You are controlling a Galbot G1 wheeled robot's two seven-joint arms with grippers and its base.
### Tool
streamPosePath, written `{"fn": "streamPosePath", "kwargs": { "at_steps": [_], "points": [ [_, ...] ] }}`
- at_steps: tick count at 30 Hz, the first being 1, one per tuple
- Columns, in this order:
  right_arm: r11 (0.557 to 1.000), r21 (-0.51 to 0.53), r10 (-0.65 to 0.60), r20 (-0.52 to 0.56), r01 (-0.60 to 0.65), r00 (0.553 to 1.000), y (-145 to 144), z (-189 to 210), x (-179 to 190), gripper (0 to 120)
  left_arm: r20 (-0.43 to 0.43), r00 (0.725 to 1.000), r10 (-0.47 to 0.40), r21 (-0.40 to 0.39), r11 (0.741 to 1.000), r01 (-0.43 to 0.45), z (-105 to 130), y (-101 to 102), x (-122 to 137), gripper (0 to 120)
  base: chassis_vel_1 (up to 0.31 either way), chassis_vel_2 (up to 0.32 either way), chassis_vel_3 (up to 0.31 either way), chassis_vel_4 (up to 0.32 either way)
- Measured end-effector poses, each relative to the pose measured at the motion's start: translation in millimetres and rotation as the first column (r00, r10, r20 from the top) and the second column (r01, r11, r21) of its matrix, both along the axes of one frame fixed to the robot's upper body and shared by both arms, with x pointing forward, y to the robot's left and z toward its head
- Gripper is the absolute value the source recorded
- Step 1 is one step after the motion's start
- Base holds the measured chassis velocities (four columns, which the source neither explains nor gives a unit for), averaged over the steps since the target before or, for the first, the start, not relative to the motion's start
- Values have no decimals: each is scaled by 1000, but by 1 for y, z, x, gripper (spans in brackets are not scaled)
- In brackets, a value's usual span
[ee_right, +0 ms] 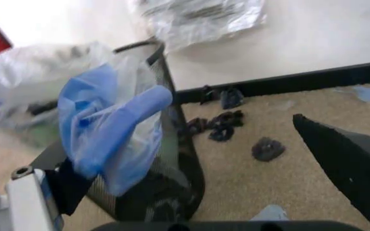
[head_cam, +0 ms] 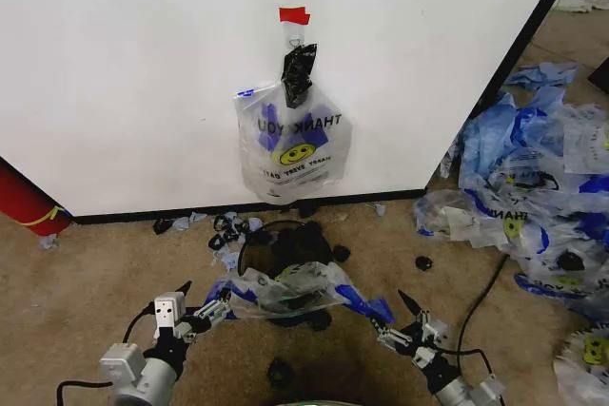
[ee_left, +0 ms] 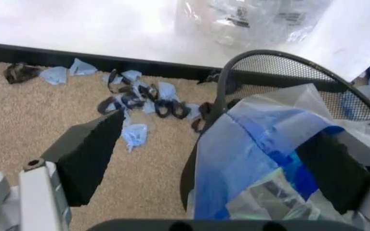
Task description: Pick up the garbage bag from the wall and place it over the trash bin.
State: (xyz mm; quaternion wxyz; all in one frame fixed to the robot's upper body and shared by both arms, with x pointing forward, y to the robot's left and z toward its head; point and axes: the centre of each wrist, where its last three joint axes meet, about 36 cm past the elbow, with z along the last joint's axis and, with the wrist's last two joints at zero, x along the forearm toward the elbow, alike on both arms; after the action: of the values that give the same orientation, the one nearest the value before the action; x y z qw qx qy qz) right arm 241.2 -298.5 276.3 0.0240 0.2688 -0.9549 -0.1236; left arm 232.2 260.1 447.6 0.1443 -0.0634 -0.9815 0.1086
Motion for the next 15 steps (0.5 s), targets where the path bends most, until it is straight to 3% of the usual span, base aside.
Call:
{"fn": "streamPosePath", "kwargs": {
  "at_steps": [15],
  "points": [
    [989, -81, 120, -2, -120, 993, -11, -6, 8, 100, 16, 1000, -3, -18, 1000, 4, 7, -2, 5, 96, 0, 0, 0, 0]
  ]
}}
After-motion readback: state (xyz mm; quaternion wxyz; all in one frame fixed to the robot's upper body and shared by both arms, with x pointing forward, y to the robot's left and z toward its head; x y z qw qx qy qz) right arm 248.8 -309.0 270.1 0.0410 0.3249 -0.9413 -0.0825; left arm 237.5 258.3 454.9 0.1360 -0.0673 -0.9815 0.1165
